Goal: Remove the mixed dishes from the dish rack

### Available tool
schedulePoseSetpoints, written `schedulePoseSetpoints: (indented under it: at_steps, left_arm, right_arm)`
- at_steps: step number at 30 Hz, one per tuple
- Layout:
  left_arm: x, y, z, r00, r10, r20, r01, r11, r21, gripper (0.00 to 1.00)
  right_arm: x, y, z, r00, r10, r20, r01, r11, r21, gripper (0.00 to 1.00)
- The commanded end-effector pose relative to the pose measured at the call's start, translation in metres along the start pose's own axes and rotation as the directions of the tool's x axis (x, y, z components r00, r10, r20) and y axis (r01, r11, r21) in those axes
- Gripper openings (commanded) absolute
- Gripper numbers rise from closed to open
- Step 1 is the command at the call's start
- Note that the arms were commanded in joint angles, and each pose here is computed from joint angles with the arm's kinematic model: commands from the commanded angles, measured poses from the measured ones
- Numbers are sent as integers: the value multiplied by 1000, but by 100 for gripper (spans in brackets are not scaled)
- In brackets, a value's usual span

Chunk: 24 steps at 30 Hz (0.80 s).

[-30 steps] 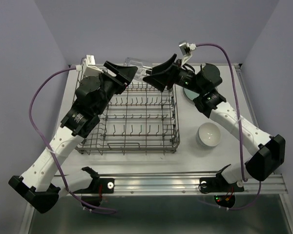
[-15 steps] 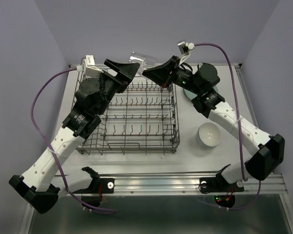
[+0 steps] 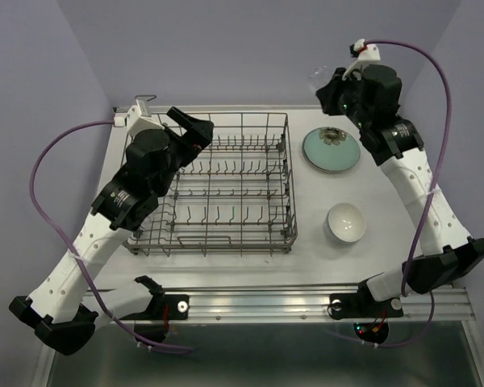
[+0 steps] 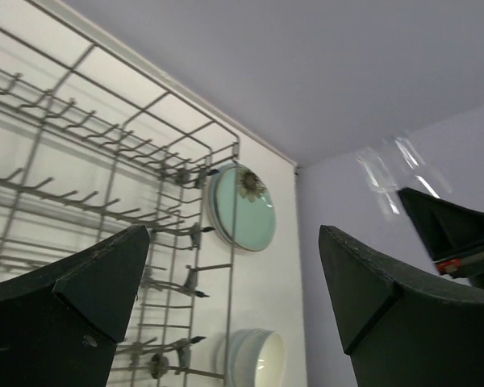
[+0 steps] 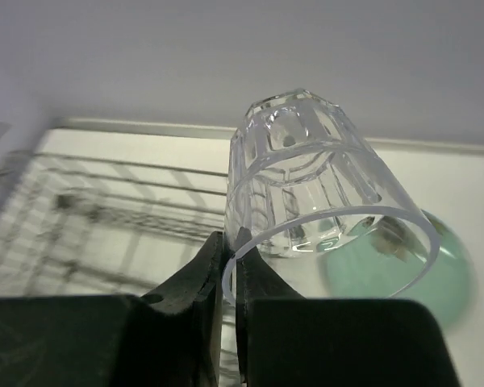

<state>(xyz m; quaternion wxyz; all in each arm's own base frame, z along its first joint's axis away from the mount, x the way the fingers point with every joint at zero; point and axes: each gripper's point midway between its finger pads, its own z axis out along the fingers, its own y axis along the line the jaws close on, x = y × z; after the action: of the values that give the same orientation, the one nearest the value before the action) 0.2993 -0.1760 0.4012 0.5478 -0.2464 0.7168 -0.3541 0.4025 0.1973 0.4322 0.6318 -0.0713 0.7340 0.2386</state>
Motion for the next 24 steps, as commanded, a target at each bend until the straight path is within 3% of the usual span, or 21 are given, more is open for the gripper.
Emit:
schedulePoseSetpoints:
  at_steps: [1, 2, 3, 8, 11, 15, 24]
  left_arm:
    - [-36, 33, -16, 988, 116, 101, -91, 971, -219, 99]
    - [-39, 37, -12, 986, 133, 103, -103, 961, -257, 99]
    - [-40, 40, -12, 983, 150, 101, -117, 952, -282, 99]
    - [-50, 57, -5, 973, 213, 86, -171, 921, -351, 99]
    - [-61, 68, 2, 973, 213, 90, -168, 918, -360, 99]
    - [-65, 85, 13, 974, 220, 51, -184, 906, -382, 99]
    - [-53, 114, 29, 969, 244, -40, -233, 849, -475, 99]
  right_arm:
    - [33, -135, -34, 957, -86, -278, 218, 846, 488, 5]
    - [36, -174, -45, 952, -49, -303, 236, 748, 620, 4]
    - [42, -191, -54, 941, -28, -336, 254, 714, 653, 2]
    - [79, -261, -96, 875, 108, -471, 321, 600, 733, 1]
    - [109, -299, -116, 801, 196, -566, 391, 546, 741, 1]
    - [149, -334, -125, 717, 284, -637, 417, 557, 718, 1]
    - [215, -365, -107, 640, 361, -679, 386, 613, 689, 1]
